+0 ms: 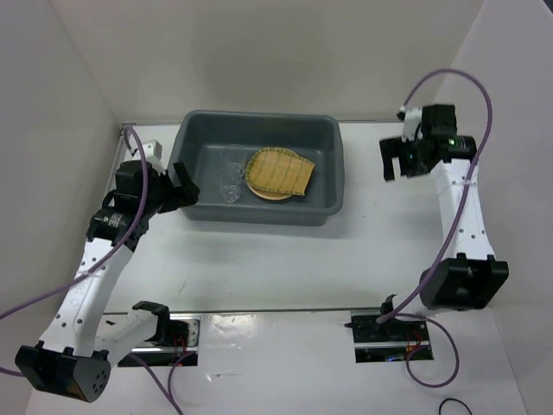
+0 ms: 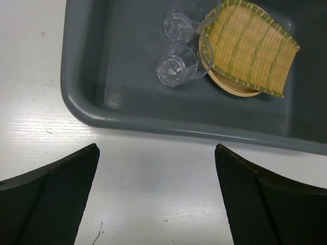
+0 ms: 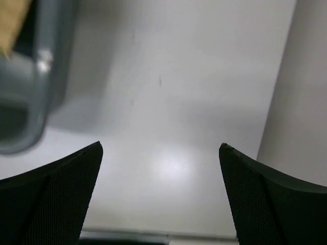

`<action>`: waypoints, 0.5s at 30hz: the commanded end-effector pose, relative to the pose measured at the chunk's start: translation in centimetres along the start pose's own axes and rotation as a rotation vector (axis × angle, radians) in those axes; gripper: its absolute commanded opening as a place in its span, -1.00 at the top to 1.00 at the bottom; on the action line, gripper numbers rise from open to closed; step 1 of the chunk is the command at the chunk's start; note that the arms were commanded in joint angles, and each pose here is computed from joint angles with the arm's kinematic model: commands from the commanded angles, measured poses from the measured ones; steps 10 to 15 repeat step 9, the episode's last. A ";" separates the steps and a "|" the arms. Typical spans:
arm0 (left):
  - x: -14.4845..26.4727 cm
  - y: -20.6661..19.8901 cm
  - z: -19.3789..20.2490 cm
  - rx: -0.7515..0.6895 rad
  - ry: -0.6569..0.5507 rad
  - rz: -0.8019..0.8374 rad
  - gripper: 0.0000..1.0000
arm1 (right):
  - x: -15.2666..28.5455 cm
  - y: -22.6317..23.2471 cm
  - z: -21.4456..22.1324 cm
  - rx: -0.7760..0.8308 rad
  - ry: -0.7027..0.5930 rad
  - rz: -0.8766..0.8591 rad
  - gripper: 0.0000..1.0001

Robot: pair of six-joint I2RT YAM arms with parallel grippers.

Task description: Place the mixed dishes into the plastic bin

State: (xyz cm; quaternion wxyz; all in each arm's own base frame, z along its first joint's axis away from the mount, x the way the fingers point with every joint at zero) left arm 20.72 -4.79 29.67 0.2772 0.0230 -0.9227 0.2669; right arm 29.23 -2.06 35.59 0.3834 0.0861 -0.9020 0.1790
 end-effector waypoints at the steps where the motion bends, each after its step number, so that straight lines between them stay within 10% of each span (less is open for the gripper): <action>1: 0.9 -1.2 -2.0 -0.069 -0.051 0.067 -1.00 | 4.0 1.8 3.9 0.041 -0.072 -0.065 -0.98; 15: 1.0 -1.3 -2.0 -0.090 0.028 0.049 -1.00 | 3.9 3.9 6.9 -0.012 -0.096 -0.102 -0.98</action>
Point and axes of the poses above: each gripper's point midway between its finger pads, its own x axis back along the fingers, its own y axis along the line the jaws close on, z = x × y, the point moved 10 cm from there along x, back along the fingers, and after that the axes turned 12 degrees about x, right-handed, at the moved point
